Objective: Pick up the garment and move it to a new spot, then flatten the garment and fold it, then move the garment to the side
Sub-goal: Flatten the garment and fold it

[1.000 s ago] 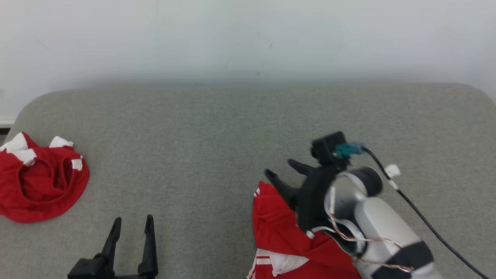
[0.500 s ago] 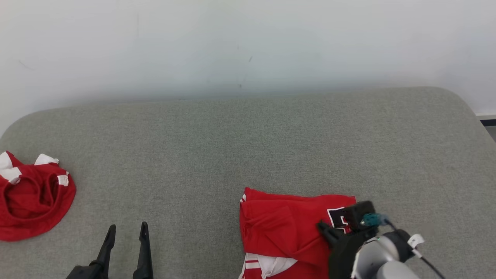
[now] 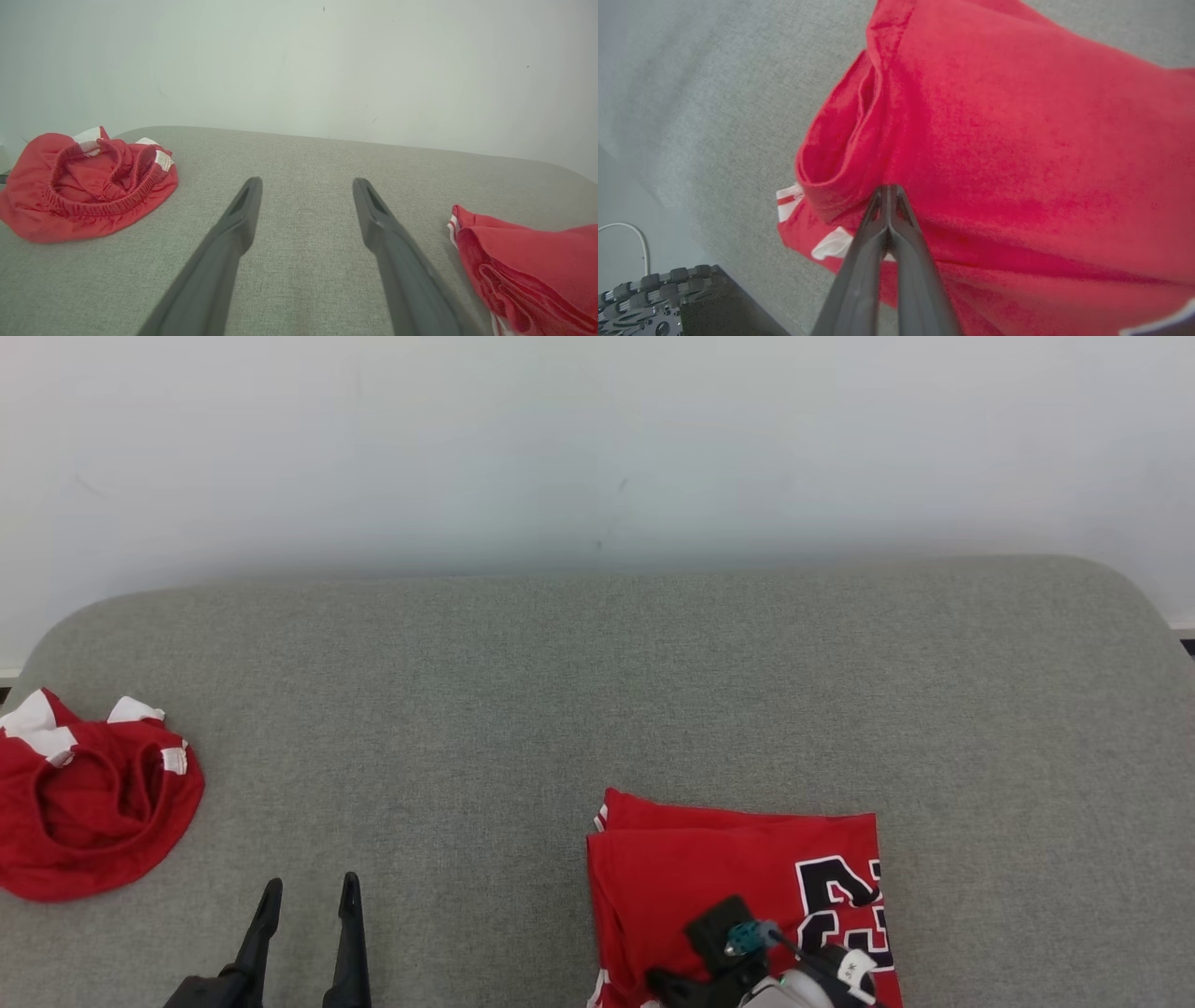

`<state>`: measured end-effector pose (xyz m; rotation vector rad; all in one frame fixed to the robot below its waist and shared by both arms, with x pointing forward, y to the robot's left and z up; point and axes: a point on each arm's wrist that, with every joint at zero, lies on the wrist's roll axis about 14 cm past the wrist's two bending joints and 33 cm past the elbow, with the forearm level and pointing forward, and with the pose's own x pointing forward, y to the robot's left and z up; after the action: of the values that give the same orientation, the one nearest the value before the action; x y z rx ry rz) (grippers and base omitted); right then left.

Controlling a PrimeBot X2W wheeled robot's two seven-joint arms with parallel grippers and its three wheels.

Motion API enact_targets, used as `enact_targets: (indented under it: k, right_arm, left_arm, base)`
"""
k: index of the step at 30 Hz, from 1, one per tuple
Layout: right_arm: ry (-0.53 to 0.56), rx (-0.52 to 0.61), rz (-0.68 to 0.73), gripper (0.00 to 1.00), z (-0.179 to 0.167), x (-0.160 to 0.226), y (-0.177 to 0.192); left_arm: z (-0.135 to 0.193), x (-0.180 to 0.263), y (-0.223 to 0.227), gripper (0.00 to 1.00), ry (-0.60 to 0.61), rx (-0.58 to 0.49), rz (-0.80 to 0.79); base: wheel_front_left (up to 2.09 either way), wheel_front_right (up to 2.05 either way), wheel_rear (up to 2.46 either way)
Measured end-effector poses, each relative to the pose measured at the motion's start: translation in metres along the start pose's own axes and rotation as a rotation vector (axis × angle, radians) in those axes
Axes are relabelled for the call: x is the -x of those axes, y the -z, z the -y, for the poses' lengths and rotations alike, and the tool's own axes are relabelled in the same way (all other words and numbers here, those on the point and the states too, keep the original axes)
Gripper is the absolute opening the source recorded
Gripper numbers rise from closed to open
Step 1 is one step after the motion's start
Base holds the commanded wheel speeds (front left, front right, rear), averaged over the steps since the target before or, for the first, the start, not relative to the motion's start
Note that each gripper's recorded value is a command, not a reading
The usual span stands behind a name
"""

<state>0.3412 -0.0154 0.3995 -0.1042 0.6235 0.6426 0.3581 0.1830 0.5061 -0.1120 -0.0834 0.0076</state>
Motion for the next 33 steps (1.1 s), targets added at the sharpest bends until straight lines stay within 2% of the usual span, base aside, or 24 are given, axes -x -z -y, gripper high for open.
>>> enact_targets:
  k: [8,15,21,27,28,29,33]
  right_arm:
    - [-0.147,0.007,-0.036,0.00,-0.052,-0.006,0.014]
    - [-0.207,-0.085,0.161,0.00,-0.065,0.000,-0.038]
    - [-0.122,-0.088,0.289,0.00,-0.035,0.011,-0.067]
    - [0.097,-0.112,0.473,0.01,0.036,0.046,-0.084]
    - [0.134,-0.124,0.514,0.57,0.046,0.056,-0.086]
    - [0.169,-0.137,0.557,1.00,0.054,0.066,-0.088]
    - [0.305,-0.165,0.658,1.00,0.085,0.101,-0.083]
  left_arm:
    - [0.000,0.002,0.002,1.00,-0.001,0.001,-0.007]
    - [0.001,0.002,0.002,1.00,0.001,0.003,-0.007]
    - [0.004,0.002,0.002,1.00,0.008,0.006,-0.006]
    - [0.006,0.000,-0.001,1.00,0.012,0.007,0.003]
    - [0.006,0.000,-0.001,1.00,0.013,0.007,0.005]
    - [0.006,0.000,-0.002,1.00,0.013,0.007,0.007]
    - [0.008,-0.001,-0.004,1.00,0.018,0.005,0.013]
  base:
    - [0.00,0.00,0.00]
    - [0.00,0.00,0.00]
    - [0.00,0.00,0.00]
    - [0.00,0.00,0.00]
    - [0.00,0.00,0.00]
    - [0.00,0.00,0.00]
    - [0.00,0.00,0.00]
